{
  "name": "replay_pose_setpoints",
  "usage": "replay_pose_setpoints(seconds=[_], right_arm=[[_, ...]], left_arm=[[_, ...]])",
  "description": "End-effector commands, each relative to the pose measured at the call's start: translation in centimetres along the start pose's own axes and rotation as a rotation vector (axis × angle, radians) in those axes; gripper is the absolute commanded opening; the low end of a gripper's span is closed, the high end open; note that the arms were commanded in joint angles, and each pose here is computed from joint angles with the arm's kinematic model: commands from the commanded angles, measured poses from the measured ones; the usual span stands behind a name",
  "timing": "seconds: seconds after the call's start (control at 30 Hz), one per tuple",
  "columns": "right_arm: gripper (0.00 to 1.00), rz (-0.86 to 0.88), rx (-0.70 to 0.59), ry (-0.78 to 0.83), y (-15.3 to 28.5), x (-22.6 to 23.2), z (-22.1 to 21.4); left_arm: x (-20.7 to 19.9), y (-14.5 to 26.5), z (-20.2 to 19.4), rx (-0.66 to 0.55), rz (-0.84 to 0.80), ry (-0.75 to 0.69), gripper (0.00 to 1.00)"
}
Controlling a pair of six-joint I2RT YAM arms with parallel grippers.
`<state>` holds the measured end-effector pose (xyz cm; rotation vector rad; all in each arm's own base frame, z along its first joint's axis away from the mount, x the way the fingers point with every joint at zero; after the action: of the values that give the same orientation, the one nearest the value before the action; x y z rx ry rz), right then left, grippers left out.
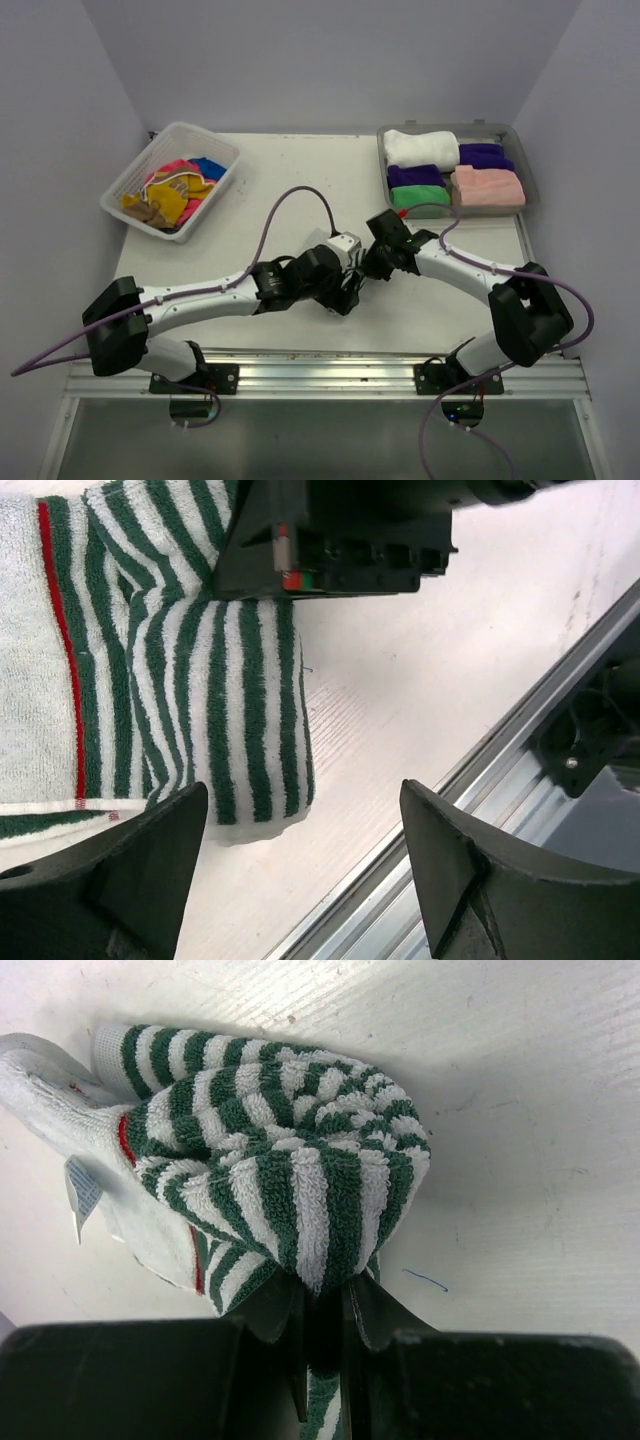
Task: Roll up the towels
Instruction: Roll the towel
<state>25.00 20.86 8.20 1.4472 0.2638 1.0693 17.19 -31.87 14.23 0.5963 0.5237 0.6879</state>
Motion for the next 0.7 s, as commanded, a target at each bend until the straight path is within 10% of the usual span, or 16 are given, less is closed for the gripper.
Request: replay_pose_setpoints(seconds=[0.0,0.4,0.67], right_arm=[[0.00,-0.056,-0.014,0.008,0.4,-0.7,0.2],[0.00,-0.033,-0.002,-0.003,0.5,-0.4,0.1],[0.00,-0.022,-0.003,-0.001,1.0,-0.4,0.0]], left_arm=[[0.5,-0.3,0.7,-0.047,0.161,-0.132,0.82],[-1.5,-3.4,-1.2,-0.025,0.262,-0.246,0.78],[-0.5,-5.4,-2.3,0.026,0.329,-0.258,0.53]])
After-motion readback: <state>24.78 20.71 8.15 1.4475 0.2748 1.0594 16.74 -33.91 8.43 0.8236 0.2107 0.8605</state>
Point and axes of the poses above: each gripper's point midway between its finger pads, its own y axis back along the fingers, its own x axis along the line the jaws close on, z = x × y, the point moved 3 cm from there along y, back along the fingers, and after that the axes turned 7 degrees about -y, right-handed, at the moved point
